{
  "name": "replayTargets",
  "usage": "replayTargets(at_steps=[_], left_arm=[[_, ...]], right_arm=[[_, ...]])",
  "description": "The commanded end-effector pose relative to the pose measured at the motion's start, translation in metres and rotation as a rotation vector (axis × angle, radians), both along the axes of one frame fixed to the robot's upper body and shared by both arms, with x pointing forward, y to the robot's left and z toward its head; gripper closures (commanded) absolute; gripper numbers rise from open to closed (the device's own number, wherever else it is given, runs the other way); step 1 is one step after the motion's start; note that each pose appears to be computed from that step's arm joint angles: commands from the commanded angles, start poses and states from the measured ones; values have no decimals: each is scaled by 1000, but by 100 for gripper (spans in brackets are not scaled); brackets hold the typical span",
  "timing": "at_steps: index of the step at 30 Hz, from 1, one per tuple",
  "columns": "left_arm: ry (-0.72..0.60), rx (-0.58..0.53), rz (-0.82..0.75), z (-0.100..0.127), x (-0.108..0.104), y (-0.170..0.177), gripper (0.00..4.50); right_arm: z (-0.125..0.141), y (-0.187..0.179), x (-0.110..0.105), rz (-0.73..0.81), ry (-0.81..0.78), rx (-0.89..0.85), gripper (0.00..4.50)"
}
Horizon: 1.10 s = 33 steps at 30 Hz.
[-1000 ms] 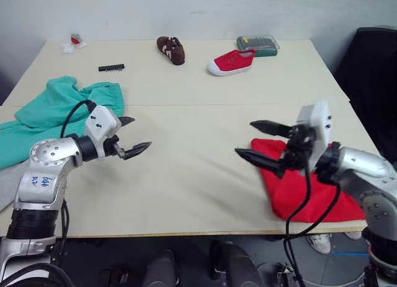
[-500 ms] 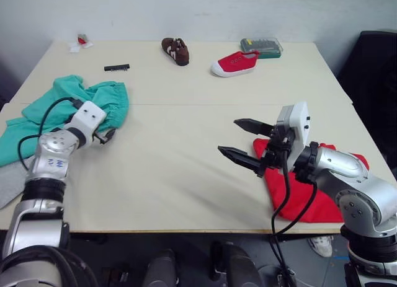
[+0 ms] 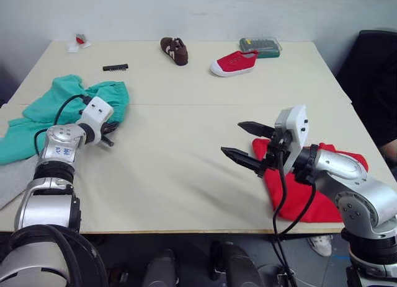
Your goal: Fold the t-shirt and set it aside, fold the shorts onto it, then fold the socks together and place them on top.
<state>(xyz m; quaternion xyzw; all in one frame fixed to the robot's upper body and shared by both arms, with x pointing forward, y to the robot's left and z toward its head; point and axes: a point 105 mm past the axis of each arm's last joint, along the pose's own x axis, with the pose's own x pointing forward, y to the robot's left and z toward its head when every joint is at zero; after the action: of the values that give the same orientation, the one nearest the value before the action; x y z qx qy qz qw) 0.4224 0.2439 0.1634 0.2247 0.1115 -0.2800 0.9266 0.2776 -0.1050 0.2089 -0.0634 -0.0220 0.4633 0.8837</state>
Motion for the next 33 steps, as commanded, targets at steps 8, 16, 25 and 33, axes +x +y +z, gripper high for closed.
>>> replayTargets(at_steps=[8,16,25,33], left_arm=[[273,-142,-643,18,-102,-150,449],[365,-238,-647,-1,-116,-176,397],[236,-174,-695,34,-133,-113,182],[274,348,-600,-7,-154,2,182]], right_arm=[[0,-1,-15,-6,-57,-39,0],[-20,1,-18,31,-90,-201,0],[-33,4,-22,106,-136,-341,0],[-66,16,-28,287,-219,-520,0]])
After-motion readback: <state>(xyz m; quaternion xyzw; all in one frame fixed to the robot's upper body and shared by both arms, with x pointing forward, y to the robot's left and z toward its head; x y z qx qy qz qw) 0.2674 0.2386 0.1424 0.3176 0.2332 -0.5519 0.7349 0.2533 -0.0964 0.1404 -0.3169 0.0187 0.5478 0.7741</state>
